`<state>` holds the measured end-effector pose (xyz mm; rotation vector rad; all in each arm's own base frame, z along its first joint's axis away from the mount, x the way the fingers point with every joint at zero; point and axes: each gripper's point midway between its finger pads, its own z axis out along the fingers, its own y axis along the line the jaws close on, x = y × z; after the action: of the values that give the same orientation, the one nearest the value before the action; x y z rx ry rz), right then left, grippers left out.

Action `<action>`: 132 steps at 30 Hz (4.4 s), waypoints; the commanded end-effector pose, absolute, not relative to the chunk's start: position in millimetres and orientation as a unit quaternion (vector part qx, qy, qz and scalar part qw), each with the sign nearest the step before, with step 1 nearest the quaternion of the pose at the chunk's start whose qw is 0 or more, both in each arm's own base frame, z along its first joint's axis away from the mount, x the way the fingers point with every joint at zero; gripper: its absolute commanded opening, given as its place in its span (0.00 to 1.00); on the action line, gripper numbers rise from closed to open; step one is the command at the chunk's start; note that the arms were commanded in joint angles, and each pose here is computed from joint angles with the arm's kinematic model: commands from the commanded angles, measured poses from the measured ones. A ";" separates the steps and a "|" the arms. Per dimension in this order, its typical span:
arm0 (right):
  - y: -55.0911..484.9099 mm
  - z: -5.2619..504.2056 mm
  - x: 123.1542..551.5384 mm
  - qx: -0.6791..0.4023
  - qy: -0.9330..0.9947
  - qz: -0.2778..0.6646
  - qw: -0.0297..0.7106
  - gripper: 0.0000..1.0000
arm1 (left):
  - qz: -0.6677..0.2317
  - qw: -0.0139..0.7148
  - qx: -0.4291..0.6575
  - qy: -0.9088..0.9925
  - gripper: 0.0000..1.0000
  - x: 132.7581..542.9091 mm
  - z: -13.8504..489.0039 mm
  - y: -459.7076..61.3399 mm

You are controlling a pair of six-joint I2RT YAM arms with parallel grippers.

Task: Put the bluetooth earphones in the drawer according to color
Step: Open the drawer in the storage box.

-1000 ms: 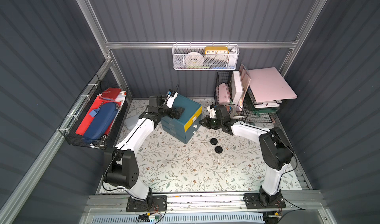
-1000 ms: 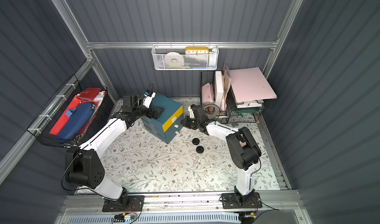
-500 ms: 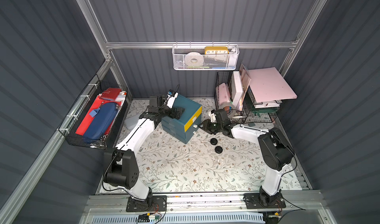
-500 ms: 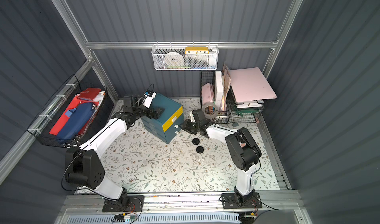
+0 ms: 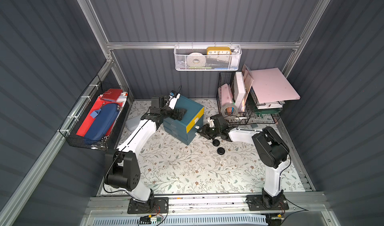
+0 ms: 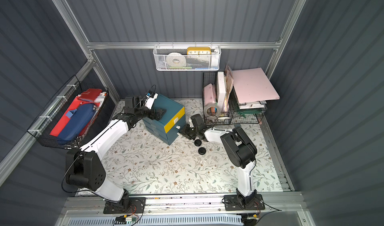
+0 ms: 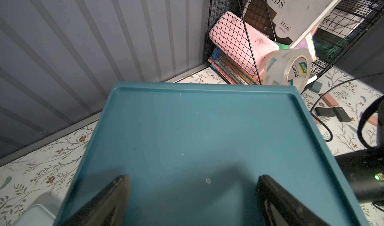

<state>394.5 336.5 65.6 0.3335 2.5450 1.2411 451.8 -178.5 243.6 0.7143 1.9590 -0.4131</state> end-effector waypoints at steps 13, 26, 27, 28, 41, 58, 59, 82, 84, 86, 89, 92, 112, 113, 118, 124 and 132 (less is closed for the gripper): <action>343.9 50.5 408.6 0.139 0.872 0.445 0.149 0.36 | -0.193 0.377 0.278 0.862 0.99 418.7 186.6 -176.8; 348.9 46.0 410.5 0.137 0.869 0.454 0.142 0.35 | -0.192 0.377 0.278 0.863 0.99 419.1 186.1 -176.5; 349.2 47.1 410.6 0.137 0.868 0.455 0.143 0.34 | -0.192 0.376 0.278 0.863 1.00 418.9 185.6 -176.6; 349.0 46.7 410.3 0.137 0.868 0.455 0.142 0.34 | -0.192 0.376 0.277 0.863 0.99 419.0 185.4 -176.5; 349.6 49.4 407.5 0.143 0.861 0.468 0.140 0.34 | -0.192 0.374 0.277 0.864 1.00 419.1 183.4 -176.6; 353.2 48.8 406.5 0.144 0.858 0.474 0.136 0.20 | -0.191 0.374 0.278 0.864 0.99 419.0 183.1 -176.9; 353.2 49.0 406.0 0.143 0.858 0.474 0.137 0.18 | -0.191 0.374 0.278 0.864 0.99 419.1 182.8 -177.0; 292.8 55.5 384.1 0.183 0.870 0.437 0.140 0.00 | -0.194 0.376 0.278 0.862 0.99 418.7 185.8 -177.7; 287.0 54.9 382.1 0.189 0.869 0.435 0.139 0.00 | -0.194 0.377 0.278 0.862 0.99 418.7 186.7 -177.7; 283.9 54.0 379.8 0.192 0.870 0.432 0.138 0.00 | -0.194 0.377 0.279 0.862 0.99 418.3 186.4 -178.3; 281.2 51.0 376.3 0.194 0.872 0.429 0.133 0.00 | -0.194 0.377 0.279 0.862 0.99 418.0 186.9 -178.3; 277.7 49.8 373.1 0.199 0.873 0.426 0.131 0.00 | -0.193 0.377 0.278 0.862 0.99 418.1 187.2 -177.8; 271.4 56.4 364.7 0.198 0.877 0.418 0.131 0.22 | -0.193 0.377 0.281 0.861 0.99 417.2 186.7 -179.4; 271.1 58.4 364.7 0.195 0.878 0.417 0.134 0.30 | -0.193 0.377 0.281 0.861 0.99 417.2 186.7 -179.4; 263.5 73.5 366.4 0.181 0.885 0.402 0.148 0.52 | -0.193 0.378 0.281 0.861 0.99 417.2 187.7 -179.6; 247.5 96.8 362.9 0.134 0.911 0.351 0.171 0.62 | -0.193 0.376 0.281 0.862 1.00 416.9 186.2 -180.1; 186.6 90.5 336.2 0.079 0.967 0.169 0.175 0.68 | -0.195 0.376 0.281 0.861 0.99 417.0 186.7 -180.5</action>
<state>358.5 224.3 109.7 0.3080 2.6148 0.7870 448.6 -180.4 243.2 0.7191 1.9666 -0.4124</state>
